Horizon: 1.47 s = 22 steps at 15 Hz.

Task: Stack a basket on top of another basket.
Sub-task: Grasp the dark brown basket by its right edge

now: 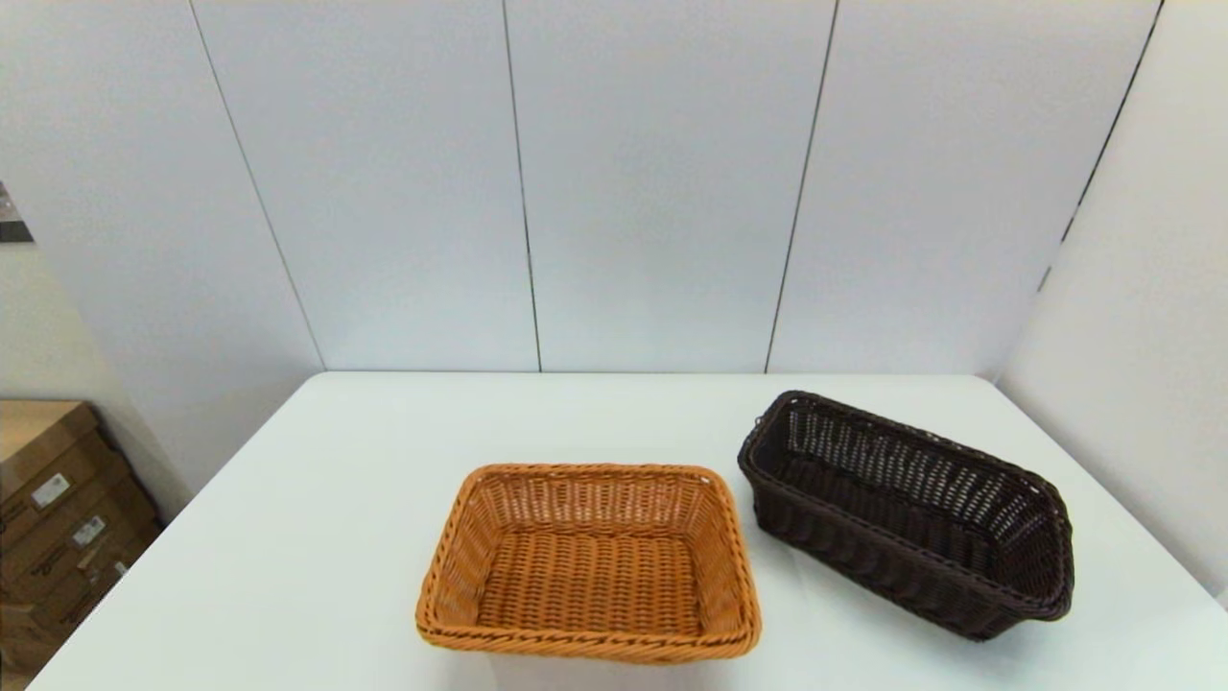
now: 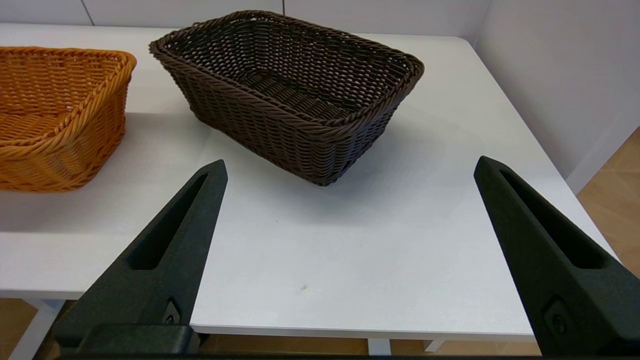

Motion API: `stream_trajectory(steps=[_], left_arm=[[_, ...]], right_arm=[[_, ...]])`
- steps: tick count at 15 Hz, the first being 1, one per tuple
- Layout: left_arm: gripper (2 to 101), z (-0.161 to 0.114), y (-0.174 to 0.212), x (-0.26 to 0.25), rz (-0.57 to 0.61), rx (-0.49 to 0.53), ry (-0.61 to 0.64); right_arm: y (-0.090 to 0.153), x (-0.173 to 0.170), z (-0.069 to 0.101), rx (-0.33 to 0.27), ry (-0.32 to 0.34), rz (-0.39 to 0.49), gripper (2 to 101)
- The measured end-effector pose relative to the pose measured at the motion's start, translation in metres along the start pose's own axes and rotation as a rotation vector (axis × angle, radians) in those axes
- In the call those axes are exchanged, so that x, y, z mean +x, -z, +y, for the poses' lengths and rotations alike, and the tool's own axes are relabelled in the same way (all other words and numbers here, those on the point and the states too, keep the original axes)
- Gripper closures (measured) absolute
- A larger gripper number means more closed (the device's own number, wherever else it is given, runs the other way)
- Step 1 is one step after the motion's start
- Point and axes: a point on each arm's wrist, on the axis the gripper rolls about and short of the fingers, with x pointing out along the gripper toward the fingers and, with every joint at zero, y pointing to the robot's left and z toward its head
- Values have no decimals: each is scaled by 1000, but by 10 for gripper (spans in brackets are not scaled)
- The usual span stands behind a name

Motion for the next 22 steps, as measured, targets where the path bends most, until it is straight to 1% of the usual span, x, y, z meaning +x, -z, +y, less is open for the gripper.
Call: stream_trajectory(steps=[8,10,12,14,15,16,17,19,20,22], left_arm=[[54,0,1,0,3,-4,-1],[54,0,1,0,3,-4,-2],[54,0,1,0,3,-4,-2],[54,0,1,0,3,-4,-2],[54,0,1,0,3,-4,-2],[54,0,1,0,3,-4,-2],[54,0,1,0,3,-4,-1],[54,0,1,0,3,-4,-2],[54,0,1,0,3,-4,-1],[54,0,1,0,3,-4,-2]], right_arm=[[-1,0,0,9,5,-3,43],[-19,-8,-1,20,18,-61,43],[-49,-16,-2,28,25,-105,43],[-87,-17,-3,32,31,-108,43],[-104,-13,-3,32,36,-91,43],[-123,-5,-3,33,47,-47,43],[-137,4,-4,35,56,2,43],[-163,32,-5,36,70,151,43],[-172,46,-6,39,74,231,43],[-180,77,-7,46,80,417,43]])
